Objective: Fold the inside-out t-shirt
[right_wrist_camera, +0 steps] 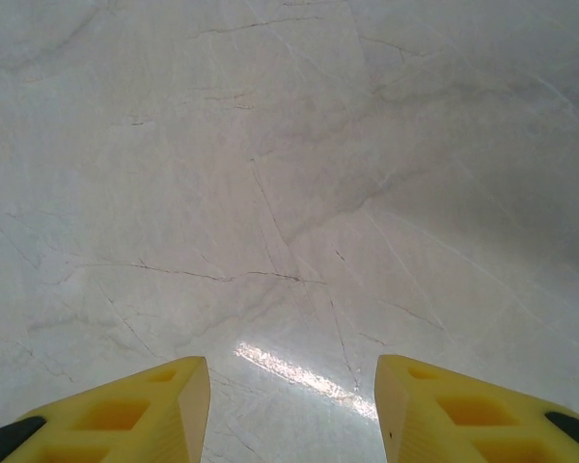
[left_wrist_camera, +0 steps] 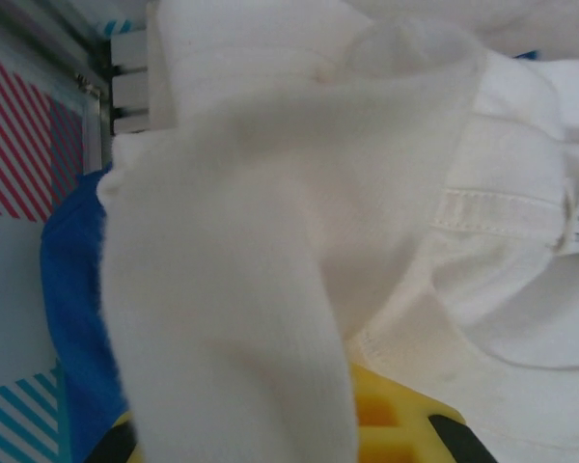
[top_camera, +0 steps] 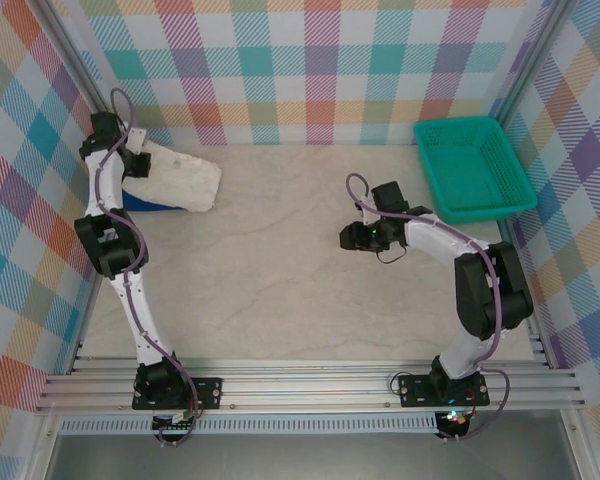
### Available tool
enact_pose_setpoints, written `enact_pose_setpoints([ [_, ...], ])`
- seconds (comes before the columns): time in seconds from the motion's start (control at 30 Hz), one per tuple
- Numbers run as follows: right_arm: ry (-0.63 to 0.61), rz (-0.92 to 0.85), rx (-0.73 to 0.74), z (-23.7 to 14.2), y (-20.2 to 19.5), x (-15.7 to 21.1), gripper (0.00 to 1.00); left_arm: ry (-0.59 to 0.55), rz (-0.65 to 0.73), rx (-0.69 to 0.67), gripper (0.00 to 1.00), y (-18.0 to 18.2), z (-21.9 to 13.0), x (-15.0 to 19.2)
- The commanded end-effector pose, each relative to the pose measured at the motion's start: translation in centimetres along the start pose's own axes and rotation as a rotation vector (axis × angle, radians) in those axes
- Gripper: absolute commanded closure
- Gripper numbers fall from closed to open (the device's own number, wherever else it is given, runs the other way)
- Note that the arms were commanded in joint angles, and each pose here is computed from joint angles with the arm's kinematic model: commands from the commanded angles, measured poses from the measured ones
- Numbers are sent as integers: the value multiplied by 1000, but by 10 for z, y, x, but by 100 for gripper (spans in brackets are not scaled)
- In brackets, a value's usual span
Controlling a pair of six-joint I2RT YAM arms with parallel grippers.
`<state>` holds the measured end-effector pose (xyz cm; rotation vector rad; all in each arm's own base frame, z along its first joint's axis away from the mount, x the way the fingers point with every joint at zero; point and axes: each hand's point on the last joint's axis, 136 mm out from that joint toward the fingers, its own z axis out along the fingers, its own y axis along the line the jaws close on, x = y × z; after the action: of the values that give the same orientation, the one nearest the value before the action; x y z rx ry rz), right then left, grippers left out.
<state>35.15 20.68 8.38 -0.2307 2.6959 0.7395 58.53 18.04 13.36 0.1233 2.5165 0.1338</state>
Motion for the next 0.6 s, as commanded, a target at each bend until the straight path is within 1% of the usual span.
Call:
enact_pose_setpoints([
  [0.0,24,-22,11,4,2,-1,51,-80,-51,-30,100,26,-4,-15],
  [0.23,54,-29,14,14,6,0,52,-99,-90,0,100,31,3,-15],
  [0.4,66,-30,20,18,6,0,51,-178,-111,125,100,14,-19,-36],
  [0.57,72,-34,22,21,6,0,51,-287,-230,207,100,28,-47,-53],
])
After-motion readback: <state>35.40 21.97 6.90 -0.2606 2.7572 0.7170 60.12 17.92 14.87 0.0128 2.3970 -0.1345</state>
